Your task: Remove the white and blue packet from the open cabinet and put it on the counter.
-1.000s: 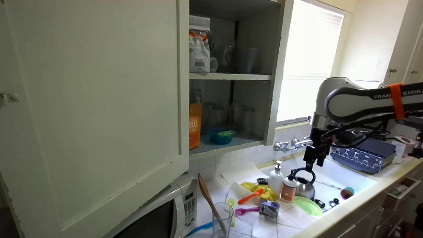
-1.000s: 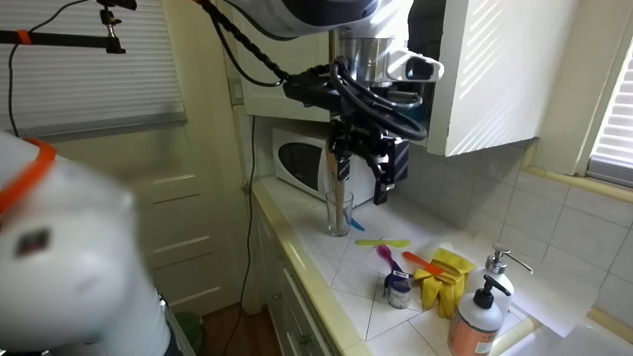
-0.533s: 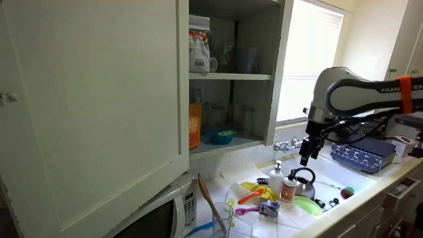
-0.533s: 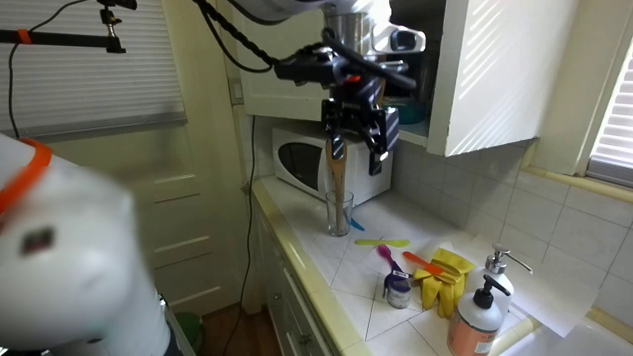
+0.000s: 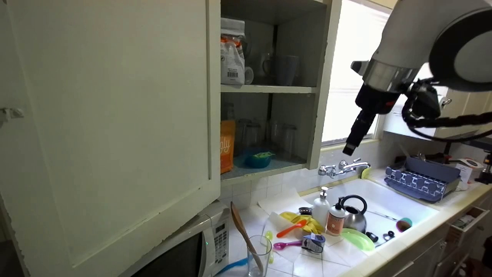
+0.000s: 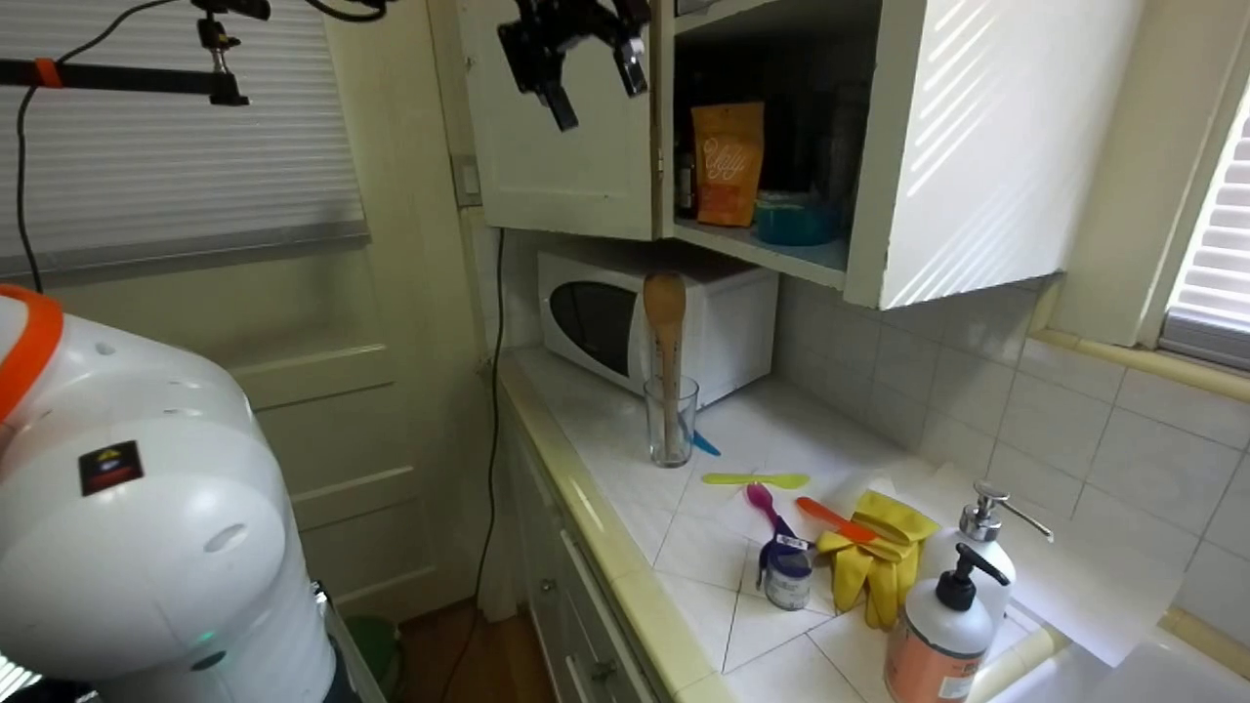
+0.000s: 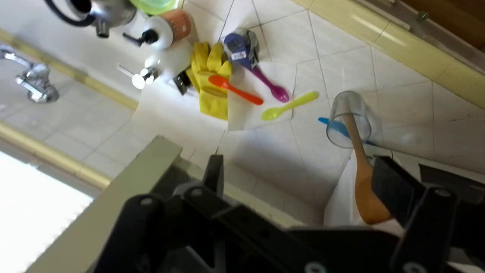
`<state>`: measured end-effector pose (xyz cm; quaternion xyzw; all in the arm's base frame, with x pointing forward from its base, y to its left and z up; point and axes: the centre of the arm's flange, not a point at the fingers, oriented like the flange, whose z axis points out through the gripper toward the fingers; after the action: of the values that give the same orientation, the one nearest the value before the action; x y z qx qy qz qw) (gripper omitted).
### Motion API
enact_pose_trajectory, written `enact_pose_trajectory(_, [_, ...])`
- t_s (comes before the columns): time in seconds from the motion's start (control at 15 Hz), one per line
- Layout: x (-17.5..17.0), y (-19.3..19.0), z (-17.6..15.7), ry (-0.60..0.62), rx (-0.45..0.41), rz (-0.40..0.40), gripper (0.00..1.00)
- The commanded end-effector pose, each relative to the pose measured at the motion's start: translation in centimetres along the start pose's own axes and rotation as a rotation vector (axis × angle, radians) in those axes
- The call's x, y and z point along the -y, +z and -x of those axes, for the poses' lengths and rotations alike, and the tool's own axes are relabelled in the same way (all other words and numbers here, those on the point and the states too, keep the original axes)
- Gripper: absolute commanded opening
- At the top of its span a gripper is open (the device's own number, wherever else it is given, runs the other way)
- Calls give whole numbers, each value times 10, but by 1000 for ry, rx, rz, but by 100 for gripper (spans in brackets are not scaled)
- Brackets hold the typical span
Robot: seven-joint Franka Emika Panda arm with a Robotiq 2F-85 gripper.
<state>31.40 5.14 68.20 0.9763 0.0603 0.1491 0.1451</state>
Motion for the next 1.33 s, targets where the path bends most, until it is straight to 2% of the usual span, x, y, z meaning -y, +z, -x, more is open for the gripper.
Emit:
enact_pose_trajectory(0.0, [3, -97, -25, -173, -75, 82, 100])
enact_pose_trajectory(0.07, [0, -122, -26, -217, -132, 68, 100])
enact_pose_trajectory(0.13, [13, -79, -5, -126, -111, 69, 100])
enact_pose_trajectory(0.27, [10, -97, -5, -130, -146, 64, 100])
enact_pose_trajectory(0.67, [12, -81, -9, -131, -112, 60, 100])
enact_pose_trajectory(0.93, [-22, -127, -64, -306, -266, 134, 100])
enact_pose_trajectory(1.27, [-70, -188, -131, -419, -525, 50, 100])
